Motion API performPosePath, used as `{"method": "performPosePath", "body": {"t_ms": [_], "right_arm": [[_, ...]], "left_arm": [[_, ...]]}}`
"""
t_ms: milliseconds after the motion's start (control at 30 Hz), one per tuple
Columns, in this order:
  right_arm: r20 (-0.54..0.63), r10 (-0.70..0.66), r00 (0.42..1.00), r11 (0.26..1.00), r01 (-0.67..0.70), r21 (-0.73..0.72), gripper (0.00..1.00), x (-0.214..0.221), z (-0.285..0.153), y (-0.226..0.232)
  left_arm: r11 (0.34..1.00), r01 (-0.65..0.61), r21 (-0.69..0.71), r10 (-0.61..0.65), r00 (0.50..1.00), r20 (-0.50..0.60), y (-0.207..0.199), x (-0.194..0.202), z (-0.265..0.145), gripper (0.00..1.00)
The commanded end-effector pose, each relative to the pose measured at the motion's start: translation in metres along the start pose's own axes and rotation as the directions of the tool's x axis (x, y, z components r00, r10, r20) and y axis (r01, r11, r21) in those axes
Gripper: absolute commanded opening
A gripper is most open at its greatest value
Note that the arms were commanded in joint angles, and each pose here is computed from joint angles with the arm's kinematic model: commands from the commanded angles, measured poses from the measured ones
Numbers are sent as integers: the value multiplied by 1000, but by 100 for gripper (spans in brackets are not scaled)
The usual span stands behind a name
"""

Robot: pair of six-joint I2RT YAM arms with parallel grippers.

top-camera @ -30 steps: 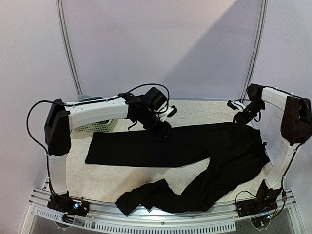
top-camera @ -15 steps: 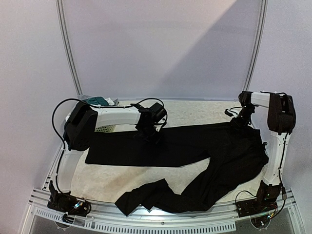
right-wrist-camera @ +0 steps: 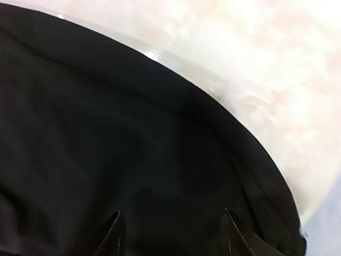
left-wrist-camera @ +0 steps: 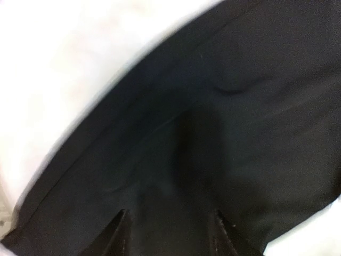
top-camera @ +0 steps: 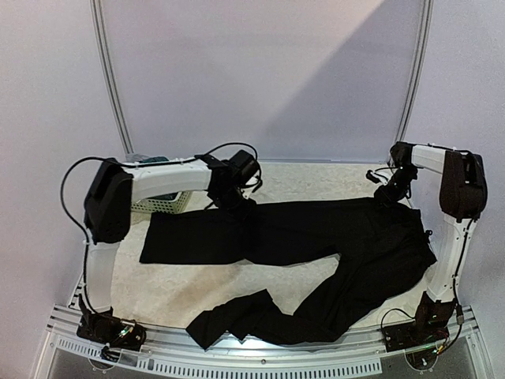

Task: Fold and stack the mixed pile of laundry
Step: Adjust the flattened trousers at the center of the board.

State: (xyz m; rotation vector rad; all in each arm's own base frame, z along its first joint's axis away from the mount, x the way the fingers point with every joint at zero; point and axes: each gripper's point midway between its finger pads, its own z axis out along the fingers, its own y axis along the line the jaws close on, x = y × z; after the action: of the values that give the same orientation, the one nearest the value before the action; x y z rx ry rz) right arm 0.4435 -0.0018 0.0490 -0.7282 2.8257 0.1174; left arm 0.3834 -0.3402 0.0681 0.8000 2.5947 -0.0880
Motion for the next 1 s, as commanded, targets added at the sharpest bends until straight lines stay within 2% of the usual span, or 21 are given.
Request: {"method": "performPosePath", "body": {"t_ms": [0, 100, 200, 467, 533, 733, 833, 967], "right_arm": [[126, -3, 992, 1000, 5, -19, 62, -9, -54, 19], [170, 13, 985, 999, -5, -48, 62, -11, -69, 30], [202, 32, 979, 997, -16, -79, 63, -11, -81, 42], [255, 36, 966, 996, -12, -93, 64, 1, -111, 62], [273, 34, 961, 995, -7, -99, 64, 2, -118, 67], [299, 46, 953, 992, -9, -123, 64, 4, -126, 75], [304, 47, 951, 993, -10, -121, 64, 5, -125, 76], [302, 53, 952, 992, -14, -129, 64, 6, -122, 77]], "left_arm": [[982, 66, -178, -48, 993, 107, 55, -9, -77, 59], [942, 112, -316, -91, 993, 81, 105, 2, -86, 62], [922, 149, -357, -133, 989, 69, 132, 7, -86, 61], [903, 199, -381, -222, 975, -15, 156, 50, -76, 57], [902, 226, -367, -264, 963, -56, 164, 65, -69, 51], [888, 243, -391, -318, 938, -140, 184, 106, -60, 42], [870, 255, -422, -348, 924, -158, 206, 112, -50, 37], [848, 255, -464, -358, 922, -147, 235, 99, -31, 37]]}}
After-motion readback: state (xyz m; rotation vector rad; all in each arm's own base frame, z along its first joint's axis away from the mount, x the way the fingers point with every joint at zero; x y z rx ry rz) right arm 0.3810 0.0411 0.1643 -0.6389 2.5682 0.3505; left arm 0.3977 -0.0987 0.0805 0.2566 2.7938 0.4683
